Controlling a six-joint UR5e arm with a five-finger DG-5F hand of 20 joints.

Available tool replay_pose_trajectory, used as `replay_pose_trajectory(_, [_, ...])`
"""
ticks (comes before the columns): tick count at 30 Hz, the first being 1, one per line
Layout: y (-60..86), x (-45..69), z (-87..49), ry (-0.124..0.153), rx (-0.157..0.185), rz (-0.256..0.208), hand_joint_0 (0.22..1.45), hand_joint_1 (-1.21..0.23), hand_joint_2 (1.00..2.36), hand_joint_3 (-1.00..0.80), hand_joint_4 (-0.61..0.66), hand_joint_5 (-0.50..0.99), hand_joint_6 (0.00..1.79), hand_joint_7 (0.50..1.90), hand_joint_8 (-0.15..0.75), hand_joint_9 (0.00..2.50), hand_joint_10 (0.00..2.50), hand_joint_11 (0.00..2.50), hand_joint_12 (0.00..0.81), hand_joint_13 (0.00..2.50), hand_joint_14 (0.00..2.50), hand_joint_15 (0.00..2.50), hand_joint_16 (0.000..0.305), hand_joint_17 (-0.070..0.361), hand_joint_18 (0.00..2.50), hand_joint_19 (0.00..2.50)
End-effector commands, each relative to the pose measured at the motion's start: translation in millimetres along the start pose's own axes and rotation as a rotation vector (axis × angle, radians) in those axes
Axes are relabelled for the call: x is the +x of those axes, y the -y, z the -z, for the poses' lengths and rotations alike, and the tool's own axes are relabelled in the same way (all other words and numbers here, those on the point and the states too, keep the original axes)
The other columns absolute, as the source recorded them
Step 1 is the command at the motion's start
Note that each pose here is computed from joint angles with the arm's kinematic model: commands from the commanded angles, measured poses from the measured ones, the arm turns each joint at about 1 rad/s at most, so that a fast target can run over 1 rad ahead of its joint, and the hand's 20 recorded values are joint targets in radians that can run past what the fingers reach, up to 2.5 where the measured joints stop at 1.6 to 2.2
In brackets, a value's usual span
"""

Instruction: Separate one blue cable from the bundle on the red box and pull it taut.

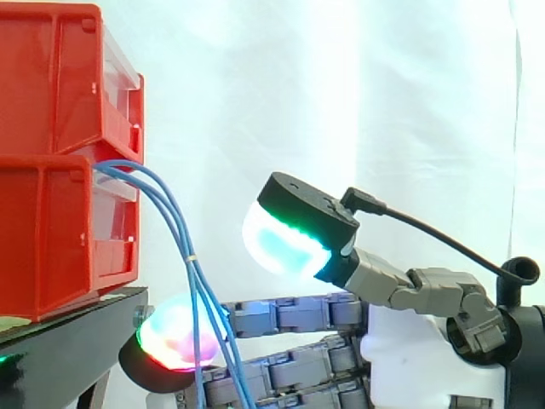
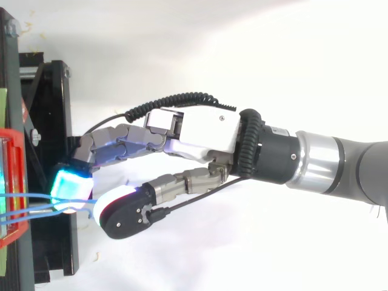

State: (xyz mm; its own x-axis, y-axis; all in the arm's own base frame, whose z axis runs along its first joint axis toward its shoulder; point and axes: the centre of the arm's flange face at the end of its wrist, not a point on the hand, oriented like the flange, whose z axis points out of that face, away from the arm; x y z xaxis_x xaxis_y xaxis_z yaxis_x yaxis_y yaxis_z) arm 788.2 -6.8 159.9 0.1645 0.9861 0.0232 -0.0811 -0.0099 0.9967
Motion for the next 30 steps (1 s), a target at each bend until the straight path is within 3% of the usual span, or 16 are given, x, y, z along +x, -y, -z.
replay_pose_trajectory(1, [1.0, 1.1, 0.9, -0.002, 0.007, 0.000, 0.54, -0.59, 1.00, -0.50, 0.29, -0.11, 0.50, 0.98, 0.205, 0.58, 0.00, 0.10, 0.307, 0.48, 0.01, 0.20, 0.046, 0.104, 0.21, 0.28])
replay_pose_trajectory(5, [2.4, -0.7, 2.2, 0.000, 0.021, 0.005, 0.54, -0.60, 1.00, -0.50, 0.29, -0.10, 0.50, 1.01, 0.204, 0.58, 0.00, 0.11, 0.305, 0.49, 0.01, 0.20, 0.046, 0.103, 0.22, 0.29])
replay_pose_trajectory(10, [-1.0, -3.6, 0.3, 0.003, 0.023, 0.002, 0.57, -0.63, 1.00, -0.47, 0.22, -0.08, 0.50, 1.19, 0.197, 0.62, 0.00, 0.14, 0.300, 0.52, 0.01, 0.22, 0.045, 0.100, 0.25, 0.29])
replay_pose_trajectory(16, [-7.3, -5.3, -2.4, -0.003, 0.027, -0.004, 0.59, -0.65, 1.00, -0.44, 0.19, -0.10, 0.62, 0.98, 0.196, 0.62, 0.01, 0.17, 0.303, 0.54, 0.01, 0.23, 0.044, 0.100, 0.28, 0.31])
replay_pose_trajectory(18, [-12.5, -3.2, -4.7, -0.028, 0.043, 0.001, 0.59, -0.65, 1.00, -0.44, 0.17, -0.10, 0.63, 0.95, 0.197, 0.63, 0.01, 0.17, 0.302, 0.55, 0.01, 0.24, 0.044, 0.100, 0.28, 0.32])
replay_pose_trajectory(23, [-16.1, -4.5, -4.7, -0.037, 0.083, 0.014, 0.59, -0.66, 1.00, -0.46, 0.19, -0.11, 0.64, 0.94, 0.197, 0.64, 0.01, 0.18, 0.302, 0.55, 0.01, 0.25, 0.045, 0.100, 0.29, 0.32])
replay_pose_trajectory(27, [-19.1, -5.8, -4.5, -0.035, 0.085, 0.015, 0.58, -0.66, 1.00, -0.47, 0.19, -0.11, 0.64, 0.92, 0.196, 0.64, 0.01, 0.19, 0.305, 0.56, 0.01, 0.25, 0.045, 0.101, 0.29, 0.32])
replay_pose_trajectory(30, [-31.9, -6.1, -4.8, -0.032, 0.072, 0.013, 0.58, -0.66, 1.00, -0.47, 0.18, -0.11, 0.65, 0.92, 0.198, 0.64, 0.01, 0.20, 0.307, 0.56, 0.01, 0.26, 0.045, 0.101, 0.30, 0.33])
